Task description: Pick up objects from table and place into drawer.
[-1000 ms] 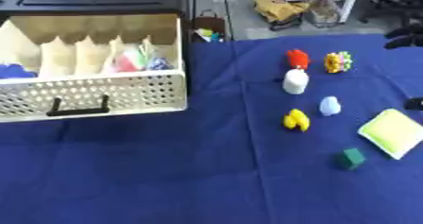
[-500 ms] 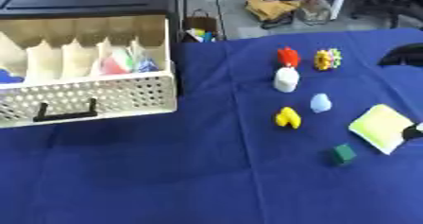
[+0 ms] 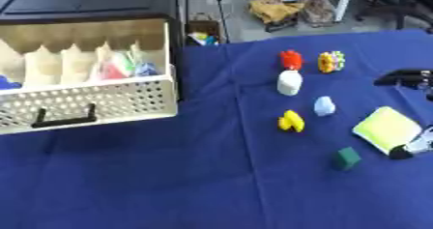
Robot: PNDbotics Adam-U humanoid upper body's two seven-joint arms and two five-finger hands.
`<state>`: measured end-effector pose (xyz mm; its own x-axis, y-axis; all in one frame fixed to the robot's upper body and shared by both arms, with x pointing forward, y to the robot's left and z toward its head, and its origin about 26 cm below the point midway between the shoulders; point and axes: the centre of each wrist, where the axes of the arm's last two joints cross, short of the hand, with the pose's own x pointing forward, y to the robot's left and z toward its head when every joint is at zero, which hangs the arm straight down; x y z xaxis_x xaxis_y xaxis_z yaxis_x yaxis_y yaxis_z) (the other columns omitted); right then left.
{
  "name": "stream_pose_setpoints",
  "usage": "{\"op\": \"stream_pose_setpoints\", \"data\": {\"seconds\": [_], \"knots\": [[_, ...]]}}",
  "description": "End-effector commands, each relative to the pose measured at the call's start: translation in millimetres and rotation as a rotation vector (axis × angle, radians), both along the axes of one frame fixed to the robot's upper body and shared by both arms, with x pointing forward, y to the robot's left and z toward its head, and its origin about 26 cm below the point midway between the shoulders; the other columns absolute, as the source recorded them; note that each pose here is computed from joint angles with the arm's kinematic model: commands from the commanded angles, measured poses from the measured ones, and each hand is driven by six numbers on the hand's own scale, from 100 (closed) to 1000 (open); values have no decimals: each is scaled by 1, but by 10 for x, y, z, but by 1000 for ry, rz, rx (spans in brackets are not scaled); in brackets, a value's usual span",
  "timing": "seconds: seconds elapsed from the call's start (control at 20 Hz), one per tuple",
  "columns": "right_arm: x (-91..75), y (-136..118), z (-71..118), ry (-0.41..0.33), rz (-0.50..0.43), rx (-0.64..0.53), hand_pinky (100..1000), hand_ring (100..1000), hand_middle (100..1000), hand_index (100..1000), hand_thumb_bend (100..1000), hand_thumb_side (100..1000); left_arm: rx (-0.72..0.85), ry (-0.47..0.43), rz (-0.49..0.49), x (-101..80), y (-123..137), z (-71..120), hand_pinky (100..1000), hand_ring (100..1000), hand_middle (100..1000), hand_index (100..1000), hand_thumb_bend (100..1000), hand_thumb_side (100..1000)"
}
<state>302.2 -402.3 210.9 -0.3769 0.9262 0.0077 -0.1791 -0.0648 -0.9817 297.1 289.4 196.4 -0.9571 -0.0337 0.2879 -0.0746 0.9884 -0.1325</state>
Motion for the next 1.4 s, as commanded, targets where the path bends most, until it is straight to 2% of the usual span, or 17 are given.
{"op": "stream_pose_setpoints", "data": {"seconds": [0.05, 0.5, 1.0, 1.4], "knots": [[-4, 64, 69, -38, -21, 10, 938, 1000, 913, 975, 911, 625, 17, -24, -1, -17, 20, 75, 576, 779, 712, 887, 339, 1000], [46, 128, -85, -33, -127, 83, 944, 1000, 900, 944, 899, 617, 14, -19, -6, -17, 2, 56, 572, 778, 711, 887, 339, 1000], [119, -155, -237, -74, -228, 61, 939, 1000, 904, 953, 890, 634, 12, -19, -7, -14, -13, 49, 567, 777, 710, 887, 338, 1000], [130, -308, -344, -68, -267, 51, 937, 1000, 903, 957, 886, 621, 12, -20, -7, -12, -23, 47, 565, 777, 710, 887, 337, 1000]]}}
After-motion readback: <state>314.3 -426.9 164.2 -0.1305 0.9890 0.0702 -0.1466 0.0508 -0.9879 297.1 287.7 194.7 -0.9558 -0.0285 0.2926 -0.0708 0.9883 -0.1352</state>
